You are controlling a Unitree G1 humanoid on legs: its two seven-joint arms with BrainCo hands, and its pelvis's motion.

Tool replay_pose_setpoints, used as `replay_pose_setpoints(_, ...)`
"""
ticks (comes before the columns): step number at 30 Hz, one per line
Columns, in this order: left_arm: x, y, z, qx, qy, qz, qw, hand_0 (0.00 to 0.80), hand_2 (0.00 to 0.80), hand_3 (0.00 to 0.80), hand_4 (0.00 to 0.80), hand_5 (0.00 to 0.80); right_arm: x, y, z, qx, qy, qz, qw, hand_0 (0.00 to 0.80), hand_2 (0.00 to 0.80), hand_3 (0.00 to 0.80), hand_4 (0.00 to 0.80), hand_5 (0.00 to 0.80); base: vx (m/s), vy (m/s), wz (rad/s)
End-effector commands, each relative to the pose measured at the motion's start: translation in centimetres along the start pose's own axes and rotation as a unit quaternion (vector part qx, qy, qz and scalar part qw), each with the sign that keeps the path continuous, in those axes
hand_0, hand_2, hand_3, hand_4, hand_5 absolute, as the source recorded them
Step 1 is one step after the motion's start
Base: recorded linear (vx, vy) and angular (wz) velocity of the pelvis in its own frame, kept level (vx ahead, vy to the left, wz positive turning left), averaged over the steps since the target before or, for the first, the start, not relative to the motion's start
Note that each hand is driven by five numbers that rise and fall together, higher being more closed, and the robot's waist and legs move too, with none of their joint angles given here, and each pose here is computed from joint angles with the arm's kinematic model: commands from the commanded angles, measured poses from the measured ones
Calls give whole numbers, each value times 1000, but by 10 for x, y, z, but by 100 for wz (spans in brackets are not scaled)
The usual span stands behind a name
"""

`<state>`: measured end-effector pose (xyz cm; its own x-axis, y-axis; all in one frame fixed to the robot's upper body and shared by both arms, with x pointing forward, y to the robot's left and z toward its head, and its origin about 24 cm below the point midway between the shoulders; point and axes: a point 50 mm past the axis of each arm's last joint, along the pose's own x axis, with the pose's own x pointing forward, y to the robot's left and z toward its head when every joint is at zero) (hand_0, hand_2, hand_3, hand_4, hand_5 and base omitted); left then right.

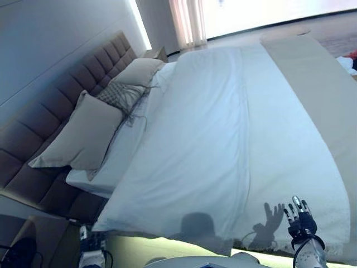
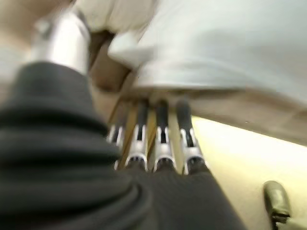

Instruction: Make the bed neatly

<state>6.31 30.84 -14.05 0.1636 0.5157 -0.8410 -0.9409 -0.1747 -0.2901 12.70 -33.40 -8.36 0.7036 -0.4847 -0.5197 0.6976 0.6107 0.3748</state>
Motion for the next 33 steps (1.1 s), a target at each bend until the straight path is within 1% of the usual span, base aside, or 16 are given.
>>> replay_pose_setpoints(1,2,-10,79,-54,-113,-23,992,0,0,0,0,0,9,25,-7,58,-14,24,998,0,0,0,0,0,24,-47,45)
replay_pose_setpoints(5,3,-4,62,-47,-85,-20,995,0,0,0,0,0,7,22,-15,66,-5,19,998,0,0,0,0,0,18,-33,49)
replay_pose_setpoints(8,3,-3,51,-37,-68,-30,997,0,0,0,0,0,6,24,-18,70,-1,22,997,0,0,0,0,0,-1,-23,22)
replay_pose_setpoints(11,2,-10,45,-10,-65,-69,995,0,0,0,0,0,5,27,-22,75,1,26,997,0,0,0,0,0,-28,-64,2)
replay_pose_setpoints(15,-3,-44,44,54,-87,-167,981,0,0,0,0,0,4,32,-26,87,-1,34,996,0,0,0,0,0,-66,-122,-2)
replay_pose_setpoints(19,-14,-85,38,91,-93,-268,955,0,0,0,0,0,3,42,-26,91,-20,52,994,0,0,0,0,0,-112,-141,-3)
replay_pose_setpoints(22,-24,-109,33,123,-97,-315,936,0,0,0,0,0,3,51,-25,90,-30,64,993,0,0,0,0,0,-77,-148,-4)
replay_pose_setpoints(27,-38,-135,13,189,-74,-382,902,0,0,0,0,0,4,69,-24,77,-39,83,993,0,0,0,0,0,-59,-152,-5)
replay_pose_setpoints(30,-49,-146,-1,203,-62,-428,879,0,0,0,0,0,3,77,-26,59,-34,86,994,0,0,0,0,0,-69,-168,-4)
replay_pose_setpoints(33,-62,-156,-13,238,-60,-474,846,0,0,0,0,0,1,84,-29,68,-35,97,992,0,0,0,0,0,-65,-176,-6)
